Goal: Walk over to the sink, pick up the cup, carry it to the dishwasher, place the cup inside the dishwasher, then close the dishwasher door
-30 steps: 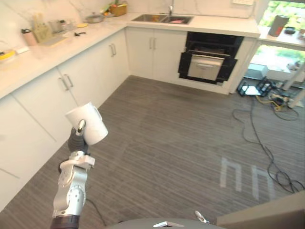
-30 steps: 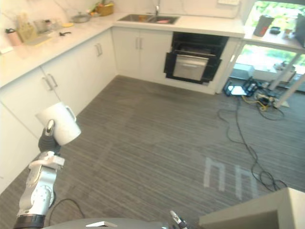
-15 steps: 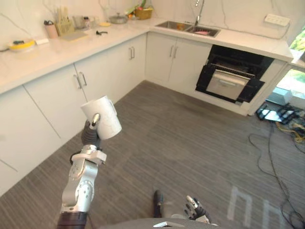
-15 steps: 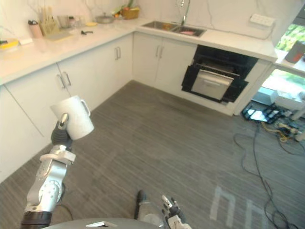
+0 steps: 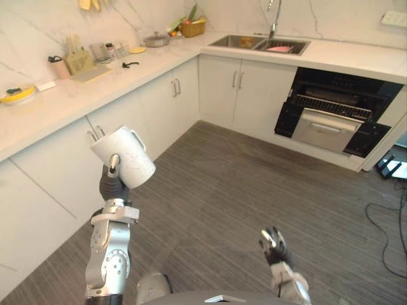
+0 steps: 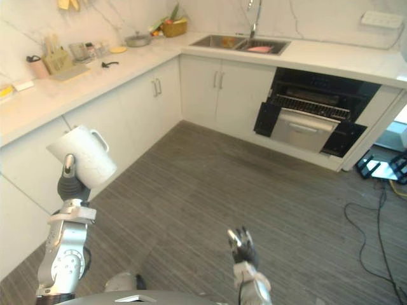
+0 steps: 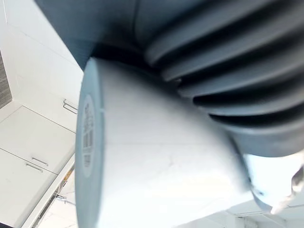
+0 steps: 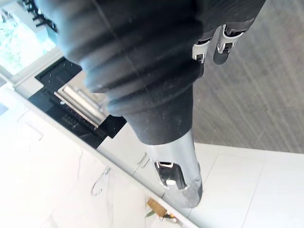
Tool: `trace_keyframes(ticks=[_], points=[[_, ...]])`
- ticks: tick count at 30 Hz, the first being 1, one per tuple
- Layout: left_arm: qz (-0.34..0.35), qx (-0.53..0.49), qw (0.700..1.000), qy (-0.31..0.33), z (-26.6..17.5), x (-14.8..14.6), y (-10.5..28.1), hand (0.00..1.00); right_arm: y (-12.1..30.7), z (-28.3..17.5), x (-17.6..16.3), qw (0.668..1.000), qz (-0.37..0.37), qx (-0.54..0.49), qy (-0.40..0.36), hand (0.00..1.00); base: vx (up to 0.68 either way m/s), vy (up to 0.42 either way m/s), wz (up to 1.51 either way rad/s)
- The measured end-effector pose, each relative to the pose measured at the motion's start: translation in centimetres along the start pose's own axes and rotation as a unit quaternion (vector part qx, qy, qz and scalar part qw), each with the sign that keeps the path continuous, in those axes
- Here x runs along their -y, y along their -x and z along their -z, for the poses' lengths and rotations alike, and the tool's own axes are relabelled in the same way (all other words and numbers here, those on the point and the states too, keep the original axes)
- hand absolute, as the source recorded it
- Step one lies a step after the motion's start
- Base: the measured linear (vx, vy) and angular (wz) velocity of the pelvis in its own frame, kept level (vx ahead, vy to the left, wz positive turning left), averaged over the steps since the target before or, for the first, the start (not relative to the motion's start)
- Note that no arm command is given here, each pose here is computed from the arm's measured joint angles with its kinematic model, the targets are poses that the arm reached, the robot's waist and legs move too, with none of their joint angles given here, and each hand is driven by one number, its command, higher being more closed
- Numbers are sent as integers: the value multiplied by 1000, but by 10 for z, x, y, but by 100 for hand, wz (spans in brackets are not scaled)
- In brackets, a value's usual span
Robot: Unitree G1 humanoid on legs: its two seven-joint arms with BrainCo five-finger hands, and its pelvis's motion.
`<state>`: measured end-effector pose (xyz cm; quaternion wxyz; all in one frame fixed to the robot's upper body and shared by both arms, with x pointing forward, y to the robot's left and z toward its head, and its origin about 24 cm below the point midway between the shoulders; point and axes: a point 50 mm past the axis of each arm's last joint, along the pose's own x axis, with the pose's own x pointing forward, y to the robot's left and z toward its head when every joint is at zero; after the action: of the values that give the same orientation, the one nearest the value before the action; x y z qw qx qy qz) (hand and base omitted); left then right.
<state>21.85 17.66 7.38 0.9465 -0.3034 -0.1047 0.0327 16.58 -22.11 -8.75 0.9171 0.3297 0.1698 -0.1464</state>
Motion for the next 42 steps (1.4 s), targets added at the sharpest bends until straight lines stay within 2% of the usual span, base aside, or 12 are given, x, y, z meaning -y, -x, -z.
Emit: trace_keyframes(ticks=[5, 10, 16, 21, 23, 28, 30, 34, 37, 39, 42], points=[[-14, -11, 1000, -8, 4, -14, 3, 100, -7, -9, 11, 999, 25, -1, 20, 0, 646, 240, -57], [-42, -37, 998, -29, 11, -33, 5, 100, 3, 13, 20, 995, 85, -28, -45, 0, 641, 226, -19], [-8, 22, 998, -54, -10, -26, -14, 100, 9, 22, 8, 997, 65, -35, -33, 0, 419, 14, -16], [-18, 6, 998, -67, -5, -29, -4, 100, 34, 33, 31, 994, 93, -58, -23, 0, 469, -194, 0], [-24, -1, 999, -48, 3, -25, 3, 100, 31, 22, 30, 996, 80, -44, -13, 0, 572, -230, -31], [-31, 28, 999, -31, -3, -17, 7, 100, 8, 2, -13, 1000, -10, 9, -20, 0, 434, -223, -56], [-59, 30, 997, -35, -6, -25, 20, 100, 5, -8, -20, 999, -41, 21, -3, 0, 363, -11, -67], [-101, 28, 993, -55, -11, -44, 33, 100, -4, -14, -18, 999, -44, 20, 11, 0, 339, 23, -78], [-117, 20, 991, -61, -11, -50, 45, 100, -15, -15, -40, 996, -84, 12, 34, 0, 492, 108, -96], [-112, 20, 992, -59, -11, -48, 49, 100, -19, -14, -51, 993, -104, 11, 55, 0, 520, 180, -88], [-79, 39, 994, -58, -14, -44, 46, 100, -21, -20, -55, 989, -93, 33, 111, 0, 517, 339, -65]])
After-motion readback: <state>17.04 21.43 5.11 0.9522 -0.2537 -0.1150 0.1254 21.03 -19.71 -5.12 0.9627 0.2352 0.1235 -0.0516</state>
